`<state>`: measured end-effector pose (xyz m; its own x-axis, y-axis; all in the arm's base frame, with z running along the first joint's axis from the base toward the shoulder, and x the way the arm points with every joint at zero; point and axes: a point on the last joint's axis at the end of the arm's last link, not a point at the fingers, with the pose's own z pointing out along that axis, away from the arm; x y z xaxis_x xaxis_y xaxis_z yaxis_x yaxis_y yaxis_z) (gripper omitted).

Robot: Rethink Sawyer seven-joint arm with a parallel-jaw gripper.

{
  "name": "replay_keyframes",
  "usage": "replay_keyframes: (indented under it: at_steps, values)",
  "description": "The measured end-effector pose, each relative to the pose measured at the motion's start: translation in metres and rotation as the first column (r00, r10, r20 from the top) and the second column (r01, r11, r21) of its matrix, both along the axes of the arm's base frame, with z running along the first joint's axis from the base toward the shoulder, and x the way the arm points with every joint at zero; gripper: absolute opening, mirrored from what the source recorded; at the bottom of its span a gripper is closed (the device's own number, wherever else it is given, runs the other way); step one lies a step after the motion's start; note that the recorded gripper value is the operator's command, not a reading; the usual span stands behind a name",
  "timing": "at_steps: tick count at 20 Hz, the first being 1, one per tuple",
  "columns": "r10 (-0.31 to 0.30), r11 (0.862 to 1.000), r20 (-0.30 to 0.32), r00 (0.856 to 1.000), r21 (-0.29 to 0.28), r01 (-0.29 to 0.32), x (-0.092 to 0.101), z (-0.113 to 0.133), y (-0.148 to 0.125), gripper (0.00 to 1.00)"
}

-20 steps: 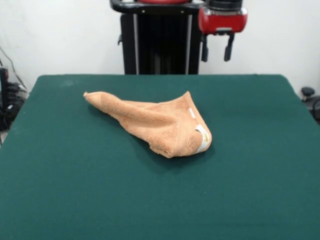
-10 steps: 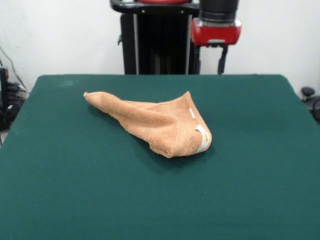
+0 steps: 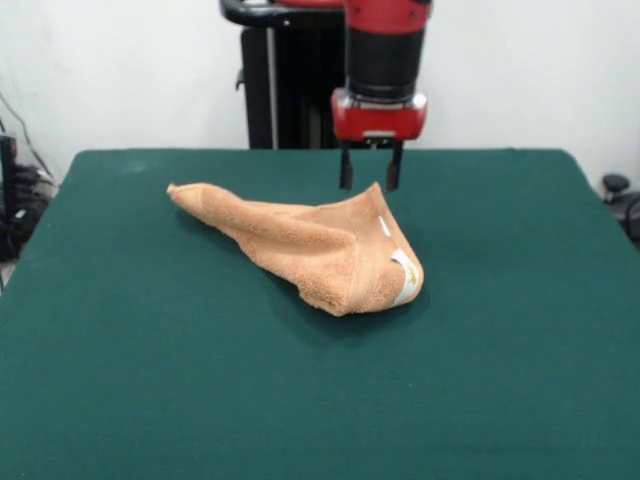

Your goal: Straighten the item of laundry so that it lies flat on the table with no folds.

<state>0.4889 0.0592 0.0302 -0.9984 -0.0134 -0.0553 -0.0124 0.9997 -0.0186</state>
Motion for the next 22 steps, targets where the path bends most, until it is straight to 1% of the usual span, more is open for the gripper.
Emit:
replay_keyframes:
  at_steps: [5,7,11,22]
  values:
    - [0.013,1.0,-0.025,1.0,0.0,-0.013,-0.004,-0.02,-0.01,1.0]
    - [0.017,1.0,-0.029,0.999,0.001,-0.017,-0.005,-0.022,-0.01,1.0]
    - [0.041,0.999,-0.041,0.998,0.002,-0.041,-0.01,-0.028,-0.004,1.0]
    - [0.107,0.994,-0.033,0.994,0.0,-0.107,-0.012,-0.025,0.026,1.0]
